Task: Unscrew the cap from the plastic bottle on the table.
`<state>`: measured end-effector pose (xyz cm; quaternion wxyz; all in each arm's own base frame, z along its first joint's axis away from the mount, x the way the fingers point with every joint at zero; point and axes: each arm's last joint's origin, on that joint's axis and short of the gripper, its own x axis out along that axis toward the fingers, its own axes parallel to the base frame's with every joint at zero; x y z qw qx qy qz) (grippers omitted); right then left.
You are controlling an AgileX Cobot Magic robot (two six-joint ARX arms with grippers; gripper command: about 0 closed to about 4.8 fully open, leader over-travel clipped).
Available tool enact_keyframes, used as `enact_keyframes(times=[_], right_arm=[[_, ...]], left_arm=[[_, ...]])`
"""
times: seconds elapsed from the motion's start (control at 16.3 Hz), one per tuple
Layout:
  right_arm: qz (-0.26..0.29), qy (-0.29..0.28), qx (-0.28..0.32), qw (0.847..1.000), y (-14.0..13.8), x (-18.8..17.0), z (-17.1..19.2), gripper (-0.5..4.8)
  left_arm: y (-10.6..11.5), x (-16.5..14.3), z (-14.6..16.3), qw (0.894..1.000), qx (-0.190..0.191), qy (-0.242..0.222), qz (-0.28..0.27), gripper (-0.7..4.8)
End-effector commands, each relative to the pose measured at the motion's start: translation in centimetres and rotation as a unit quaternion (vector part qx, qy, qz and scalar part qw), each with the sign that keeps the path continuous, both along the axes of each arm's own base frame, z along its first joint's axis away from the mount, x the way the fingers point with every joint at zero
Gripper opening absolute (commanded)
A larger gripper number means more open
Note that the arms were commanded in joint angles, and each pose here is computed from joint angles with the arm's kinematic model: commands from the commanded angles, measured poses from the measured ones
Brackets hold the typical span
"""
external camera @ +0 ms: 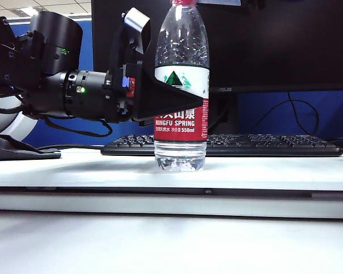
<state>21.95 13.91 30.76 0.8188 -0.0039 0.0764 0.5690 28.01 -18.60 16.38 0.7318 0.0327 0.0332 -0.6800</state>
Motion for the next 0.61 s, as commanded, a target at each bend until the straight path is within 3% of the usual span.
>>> enact_keyframes(times=[0.06,0.12,0.31,0.61], right_arm=[[-0.027,0.033,0.008,0.999,0.0,-0.2,0.0,2.40],[-0.050,0.032,0.012,0.998,0.0,-0.4,0.2,2.67],[-0.127,0.003,0.014,0.992,1.2,-2.2,1.4,2.85],[-0.313,-0.034,0.007,0.949,5.2,-6.1,1.7,2.85]], left_arm=[[0.2,0.1,-0.8,0.999,0.019,0.029,0.021,2.99],[0.2,0.1,-0.8,0.999,0.019,0.029,0.022,2.99],[0.2,0.1,-0.8,0.999,0.019,0.025,0.021,2.99],[0.3,0.1,-0.8,0.999,0.019,0.024,0.021,2.99]])
